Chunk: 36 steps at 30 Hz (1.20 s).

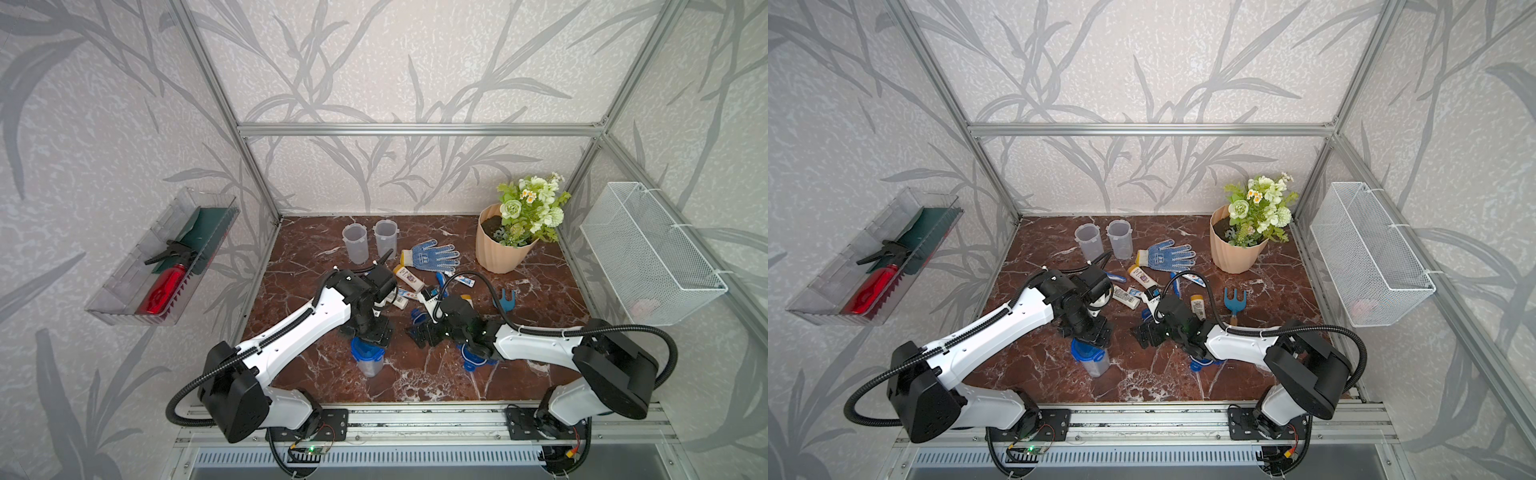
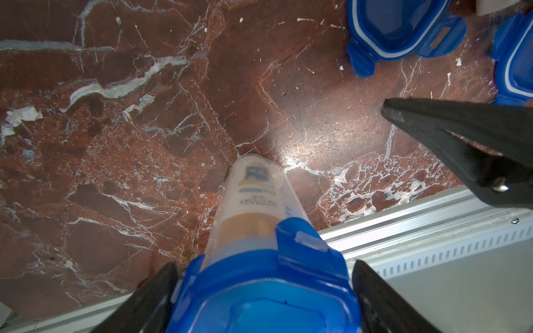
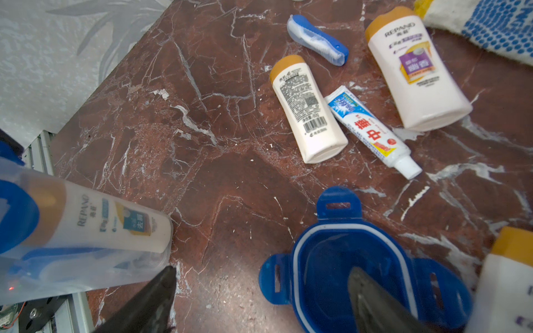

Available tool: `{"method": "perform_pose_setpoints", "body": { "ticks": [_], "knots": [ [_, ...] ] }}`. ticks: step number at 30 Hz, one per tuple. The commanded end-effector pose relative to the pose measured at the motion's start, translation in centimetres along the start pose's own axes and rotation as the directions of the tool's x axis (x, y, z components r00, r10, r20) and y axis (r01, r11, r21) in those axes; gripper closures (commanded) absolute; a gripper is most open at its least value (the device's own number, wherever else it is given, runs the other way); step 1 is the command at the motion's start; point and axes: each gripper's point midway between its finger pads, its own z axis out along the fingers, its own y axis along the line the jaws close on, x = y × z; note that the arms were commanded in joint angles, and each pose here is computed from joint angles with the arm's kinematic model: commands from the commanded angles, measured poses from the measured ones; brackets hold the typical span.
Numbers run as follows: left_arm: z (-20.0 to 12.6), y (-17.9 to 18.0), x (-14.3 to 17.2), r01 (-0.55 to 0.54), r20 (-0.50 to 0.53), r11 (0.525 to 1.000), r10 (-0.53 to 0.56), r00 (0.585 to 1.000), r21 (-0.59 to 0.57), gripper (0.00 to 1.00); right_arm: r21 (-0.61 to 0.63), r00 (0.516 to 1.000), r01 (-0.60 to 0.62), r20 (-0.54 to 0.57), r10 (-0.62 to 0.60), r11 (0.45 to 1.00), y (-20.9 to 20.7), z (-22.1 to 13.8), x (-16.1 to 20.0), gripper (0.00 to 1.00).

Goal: Take out toiletry kits
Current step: Move the container to the center of the board.

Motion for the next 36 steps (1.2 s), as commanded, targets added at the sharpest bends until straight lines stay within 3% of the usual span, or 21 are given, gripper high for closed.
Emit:
{"method": "perform_pose_setpoints", "body": {
  "ticks": [1, 11, 16, 19, 30, 36],
  "knots": [
    [-0.5, -0.2, -0.7, -0.034, 0.009, 0.999, 0.034, 0.999, -0.010, 0.21, -0.019, 1.000, -0.007, 0.008, 0.007, 1.000, -0.1, 0.5, -0.2, 0.09],
    [-3.7, 0.7, -6.1, -0.010, 0.186, 0.994, 0.030, 0.982, -0.107, 0.26, -0.032, 0.999, -0.035, 0.000, 0.035, 0.999, -0.7, 1.1, -0.3, 0.09],
    [-2.2, 0.7, -8.7, -0.005, 0.154, 0.994, 0.022, 0.988, -0.110, 0.25, -0.033, 0.999, -0.038, 0.002, 0.038, 0.999, -0.9, 1.1, -0.7, 0.09],
    [-1.0, 1.7, -9.2, 0.058, 0.065, 0.995, -0.053, 0.996, -0.076, 0.26, -0.034, 0.999, -0.038, 0.009, 0.039, 0.999, -1.1, 1.2, -0.9, 0.09],
    [-2.2, 4.8, -12.9, 0.256, 0.207, 0.967, -0.250, 0.946, 0.001, 0.25, -0.081, 0.996, -0.085, -0.003, 0.085, 0.993, -1.3, 2.8, -0.6, 0.09],
    [-2.2, 5.4, -13.5, 0.308, 0.208, 0.951, -0.304, 0.929, 0.017, 0.06, -0.092, 0.995, -0.095, 0.010, 0.096, 0.991, -1.1, 2.9, -1.1, 0.07]
  ]
}}
